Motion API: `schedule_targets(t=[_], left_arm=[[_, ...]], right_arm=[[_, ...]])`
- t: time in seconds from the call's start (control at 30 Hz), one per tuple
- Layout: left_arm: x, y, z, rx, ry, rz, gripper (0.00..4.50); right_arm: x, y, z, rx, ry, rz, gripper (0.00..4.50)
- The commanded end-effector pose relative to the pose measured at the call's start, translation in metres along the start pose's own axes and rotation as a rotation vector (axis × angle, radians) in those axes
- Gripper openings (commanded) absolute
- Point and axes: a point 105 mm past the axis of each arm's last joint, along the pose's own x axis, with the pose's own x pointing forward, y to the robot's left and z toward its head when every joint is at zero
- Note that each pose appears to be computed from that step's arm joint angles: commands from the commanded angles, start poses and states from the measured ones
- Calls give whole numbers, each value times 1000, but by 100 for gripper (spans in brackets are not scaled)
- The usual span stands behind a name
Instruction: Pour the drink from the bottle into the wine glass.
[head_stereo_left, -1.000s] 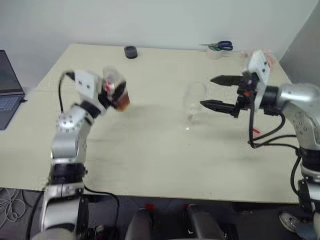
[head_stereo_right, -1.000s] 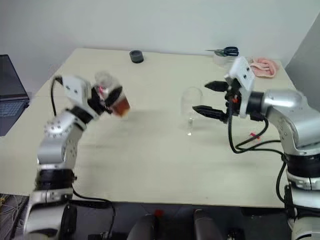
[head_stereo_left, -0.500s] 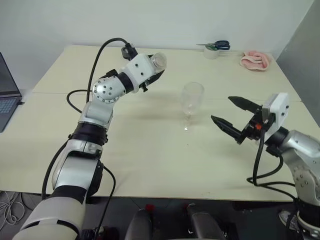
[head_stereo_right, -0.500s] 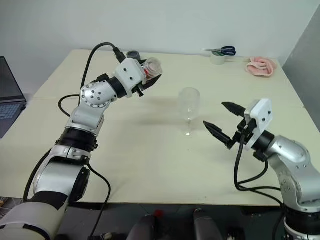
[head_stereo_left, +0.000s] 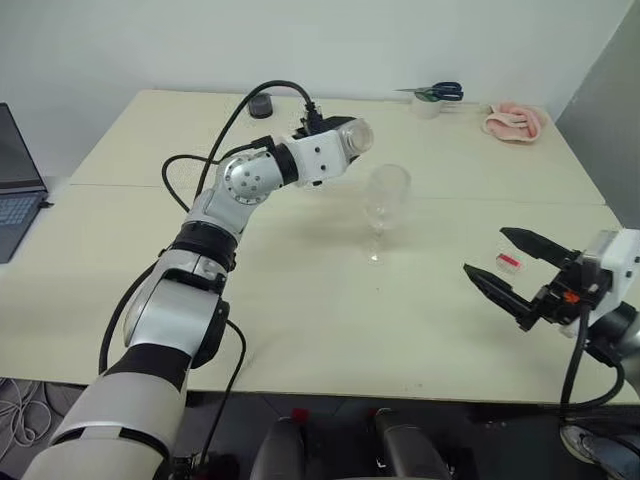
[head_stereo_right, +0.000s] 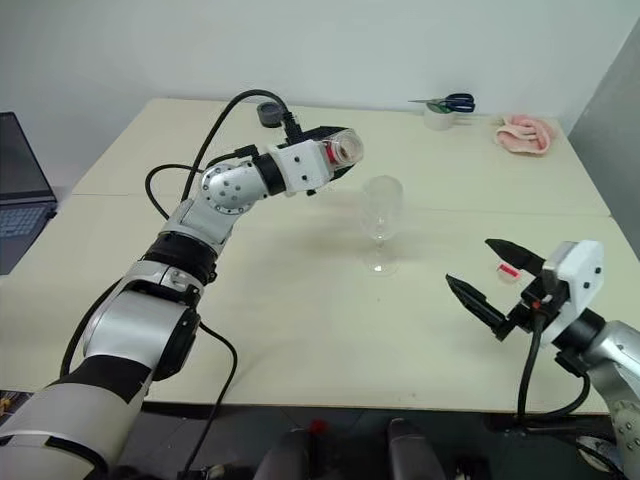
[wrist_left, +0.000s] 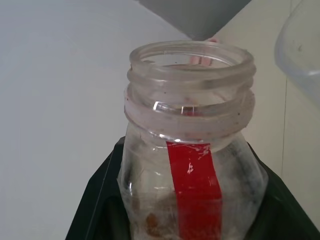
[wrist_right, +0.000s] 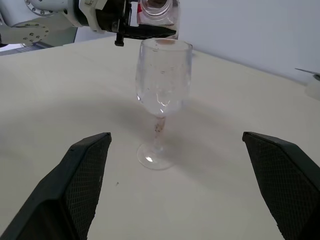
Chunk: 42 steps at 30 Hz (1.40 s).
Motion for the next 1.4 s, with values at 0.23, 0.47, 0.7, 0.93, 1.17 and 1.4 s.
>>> schedule_targets(t=[0.23, 0.47, 0.7, 0.93, 1.17, 1.4], left_arm=[[16, 14, 22, 159, -54, 2, 187], [20, 18, 25, 271, -43, 9, 187], [21, 25, 28, 329, -43, 39, 187], [22, 25, 27, 400, -33, 25, 187], [22, 25, 26, 461, -27, 28, 187], [22, 26, 23, 492, -16, 31, 187]], right_arm=[[2, 10, 19, -62, -46, 9, 450], [-1, 7, 21, -64, -54, -12, 450], [0, 7, 20, -62, -49, -14, 450], [2, 6, 17, -61, -41, -15, 450], [4, 5, 15, -57, -36, -15, 450], [6, 5, 13, -59, -29, -16, 450]])
